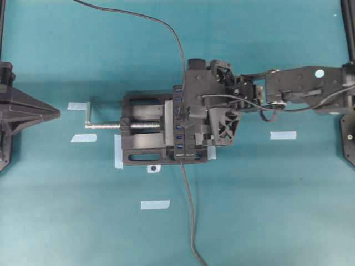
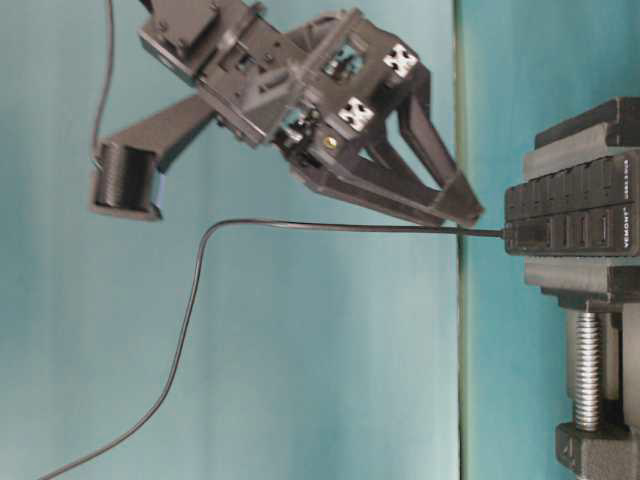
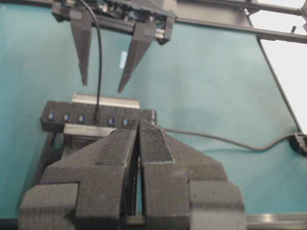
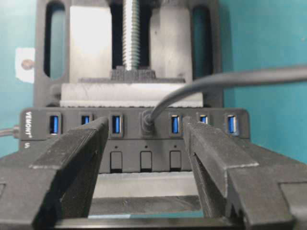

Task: Insert the USB into the center port of the fixed hub
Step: 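Open the right gripper to release the inserted plug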

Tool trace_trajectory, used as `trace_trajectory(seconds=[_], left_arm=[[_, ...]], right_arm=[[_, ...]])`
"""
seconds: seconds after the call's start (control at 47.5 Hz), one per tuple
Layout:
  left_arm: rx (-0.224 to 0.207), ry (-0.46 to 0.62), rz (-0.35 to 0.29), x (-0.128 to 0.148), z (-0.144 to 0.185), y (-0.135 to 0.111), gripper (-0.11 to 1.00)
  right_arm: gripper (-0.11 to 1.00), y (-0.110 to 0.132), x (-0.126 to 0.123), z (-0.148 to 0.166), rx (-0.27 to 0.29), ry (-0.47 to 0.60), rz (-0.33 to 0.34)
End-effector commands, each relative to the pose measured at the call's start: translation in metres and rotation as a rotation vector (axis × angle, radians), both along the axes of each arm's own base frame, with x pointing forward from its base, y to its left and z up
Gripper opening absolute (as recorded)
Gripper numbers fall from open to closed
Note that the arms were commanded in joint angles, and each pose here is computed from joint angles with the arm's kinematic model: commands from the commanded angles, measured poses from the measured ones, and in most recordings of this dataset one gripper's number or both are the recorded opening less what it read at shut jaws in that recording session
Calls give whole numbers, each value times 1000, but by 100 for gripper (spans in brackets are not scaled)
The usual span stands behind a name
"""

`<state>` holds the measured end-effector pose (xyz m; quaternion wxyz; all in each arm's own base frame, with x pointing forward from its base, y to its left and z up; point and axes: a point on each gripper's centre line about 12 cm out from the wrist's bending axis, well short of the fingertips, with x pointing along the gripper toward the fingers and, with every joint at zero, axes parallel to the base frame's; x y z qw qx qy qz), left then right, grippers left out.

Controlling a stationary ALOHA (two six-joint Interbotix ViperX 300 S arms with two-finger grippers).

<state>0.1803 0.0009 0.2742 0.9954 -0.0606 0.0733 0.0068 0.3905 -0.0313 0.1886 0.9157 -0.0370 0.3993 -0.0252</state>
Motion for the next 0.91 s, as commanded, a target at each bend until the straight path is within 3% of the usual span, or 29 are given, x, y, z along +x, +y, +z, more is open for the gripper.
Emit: trace_trajectory(seconds=[0.0, 0.211, 0.885], left_arm=[[2, -28, 3, 2, 11, 1, 0], [0, -25, 3, 2, 10, 1, 0], [-1, -18, 4, -5, 11, 1, 0]], right_arm=[[69, 2, -1, 20, 3, -76, -1], [69, 3, -9, 25, 23, -134, -15], [69, 8, -18, 28, 34, -153, -12]])
